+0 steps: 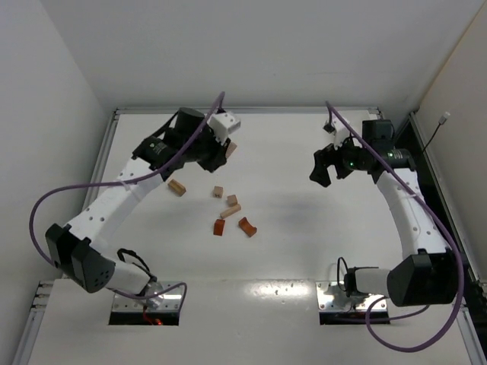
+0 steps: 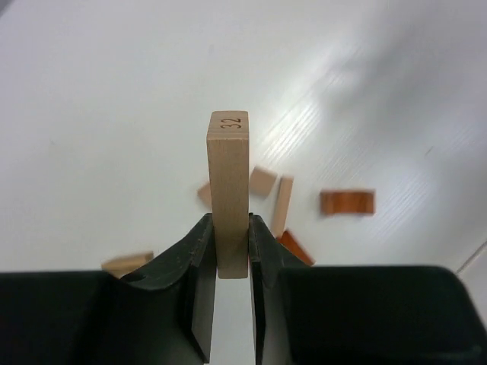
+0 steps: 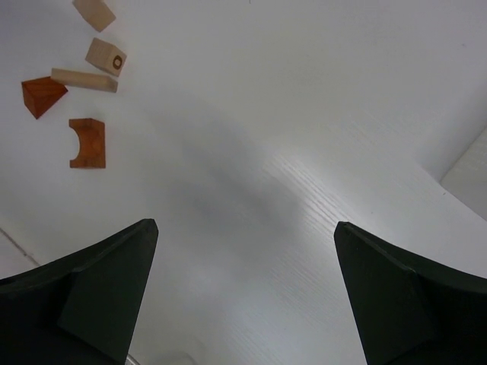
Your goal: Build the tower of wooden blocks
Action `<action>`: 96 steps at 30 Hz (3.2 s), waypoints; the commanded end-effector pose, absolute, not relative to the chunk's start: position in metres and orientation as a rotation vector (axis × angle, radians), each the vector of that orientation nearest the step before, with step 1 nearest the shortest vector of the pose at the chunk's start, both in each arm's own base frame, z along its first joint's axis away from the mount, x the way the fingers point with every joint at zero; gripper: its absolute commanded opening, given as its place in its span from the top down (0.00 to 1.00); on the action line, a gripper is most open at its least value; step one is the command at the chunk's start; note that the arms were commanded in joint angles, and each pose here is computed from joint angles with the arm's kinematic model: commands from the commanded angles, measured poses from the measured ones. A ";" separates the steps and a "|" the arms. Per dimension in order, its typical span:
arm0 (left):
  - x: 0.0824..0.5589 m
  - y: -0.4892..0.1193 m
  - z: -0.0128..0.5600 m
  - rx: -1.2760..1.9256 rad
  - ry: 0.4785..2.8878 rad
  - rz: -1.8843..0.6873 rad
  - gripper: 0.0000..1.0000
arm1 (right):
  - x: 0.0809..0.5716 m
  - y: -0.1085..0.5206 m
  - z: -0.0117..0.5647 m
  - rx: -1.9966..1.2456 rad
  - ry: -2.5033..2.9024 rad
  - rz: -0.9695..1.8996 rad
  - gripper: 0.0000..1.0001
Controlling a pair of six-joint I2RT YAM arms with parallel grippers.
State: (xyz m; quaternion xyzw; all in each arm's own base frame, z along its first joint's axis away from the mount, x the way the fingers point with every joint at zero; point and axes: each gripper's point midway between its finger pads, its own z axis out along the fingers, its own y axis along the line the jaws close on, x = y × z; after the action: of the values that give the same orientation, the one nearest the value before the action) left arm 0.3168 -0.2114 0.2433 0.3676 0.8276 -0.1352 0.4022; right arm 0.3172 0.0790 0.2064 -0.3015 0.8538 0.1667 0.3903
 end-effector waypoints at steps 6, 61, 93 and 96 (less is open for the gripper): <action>0.356 -0.271 0.207 0.573 2.346 -1.070 1.00 | 0.342 0.101 0.216 -0.475 2.183 0.666 0.04; 0.404 -0.141 0.135 0.211 2.500 -0.240 0.59 | 0.334 0.216 0.203 -1.314 1.886 0.306 0.30; 0.402 0.051 0.147 -0.408 2.469 -0.227 0.25 | 0.258 0.379 0.059 -2.369 1.200 0.676 0.62; 0.405 0.050 0.143 -0.421 2.477 -0.244 0.25 | 0.266 0.374 0.054 -2.380 1.219 0.646 0.65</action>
State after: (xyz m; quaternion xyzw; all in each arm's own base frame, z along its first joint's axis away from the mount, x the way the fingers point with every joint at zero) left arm 0.3927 0.0477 0.1244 -0.1579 0.9433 -0.0799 0.2809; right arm 0.2650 0.3761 0.0469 -0.8392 0.4535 0.2236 0.2000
